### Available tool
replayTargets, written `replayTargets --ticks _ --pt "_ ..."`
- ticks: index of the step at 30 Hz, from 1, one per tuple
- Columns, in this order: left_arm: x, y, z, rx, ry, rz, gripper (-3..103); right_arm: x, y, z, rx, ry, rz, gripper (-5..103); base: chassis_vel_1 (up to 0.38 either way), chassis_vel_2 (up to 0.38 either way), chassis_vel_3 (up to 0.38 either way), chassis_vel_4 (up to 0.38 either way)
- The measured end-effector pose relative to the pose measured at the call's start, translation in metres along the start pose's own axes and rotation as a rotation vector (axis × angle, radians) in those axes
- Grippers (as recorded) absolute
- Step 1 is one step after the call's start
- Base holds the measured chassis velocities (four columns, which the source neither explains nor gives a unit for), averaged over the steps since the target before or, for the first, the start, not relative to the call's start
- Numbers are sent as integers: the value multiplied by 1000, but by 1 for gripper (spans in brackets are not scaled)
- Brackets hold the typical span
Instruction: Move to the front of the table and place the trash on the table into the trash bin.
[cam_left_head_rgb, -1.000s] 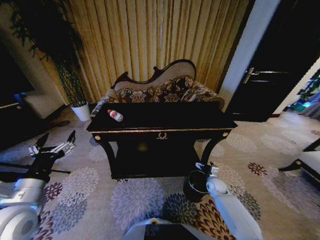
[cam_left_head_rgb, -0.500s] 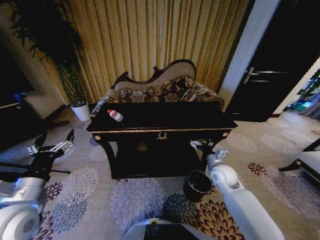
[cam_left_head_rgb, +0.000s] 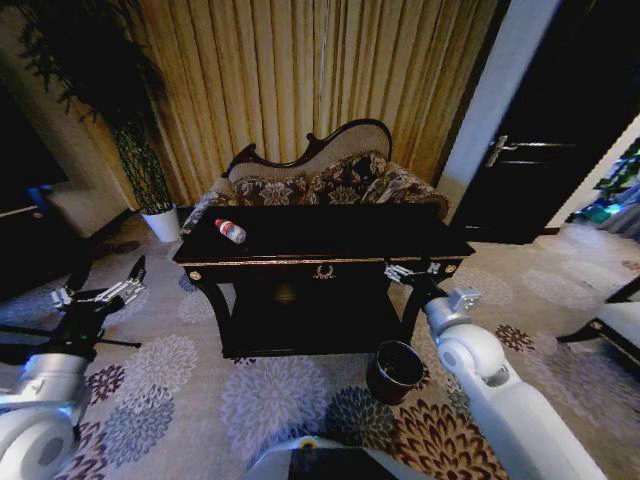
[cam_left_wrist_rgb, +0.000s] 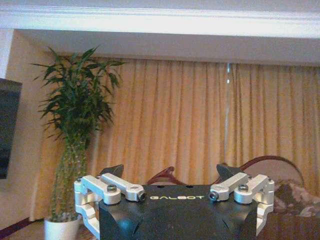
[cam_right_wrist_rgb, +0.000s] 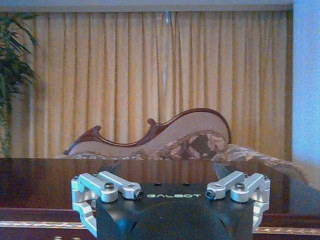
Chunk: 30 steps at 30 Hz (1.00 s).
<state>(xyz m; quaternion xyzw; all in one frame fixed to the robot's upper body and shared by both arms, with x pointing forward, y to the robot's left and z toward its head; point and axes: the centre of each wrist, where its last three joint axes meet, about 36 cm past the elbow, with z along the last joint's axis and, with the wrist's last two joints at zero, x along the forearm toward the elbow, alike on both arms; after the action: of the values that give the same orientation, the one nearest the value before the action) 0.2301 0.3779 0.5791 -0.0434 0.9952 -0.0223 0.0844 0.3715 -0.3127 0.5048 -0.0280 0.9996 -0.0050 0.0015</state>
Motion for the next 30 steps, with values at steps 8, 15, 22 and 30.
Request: replayTargets --ticks 8,15,22,30 --pt "-2 25 6 -46 2 -50 100 4 -31 -3 16 0 39 100 0 0 0 0" --pt "1 24 4 -53 18 -51 100 8 -28 -9 5 -10 21 100 0 0 0 0" --pt "2 23 -2 -63 39 -58 100 12 -21 -11 -4 -14 6 100 0 0 0 0" --pt "3 18 -5 -64 41 -60 100 15 -17 -13 -8 -23 -3 100 -54 49 40 -58"
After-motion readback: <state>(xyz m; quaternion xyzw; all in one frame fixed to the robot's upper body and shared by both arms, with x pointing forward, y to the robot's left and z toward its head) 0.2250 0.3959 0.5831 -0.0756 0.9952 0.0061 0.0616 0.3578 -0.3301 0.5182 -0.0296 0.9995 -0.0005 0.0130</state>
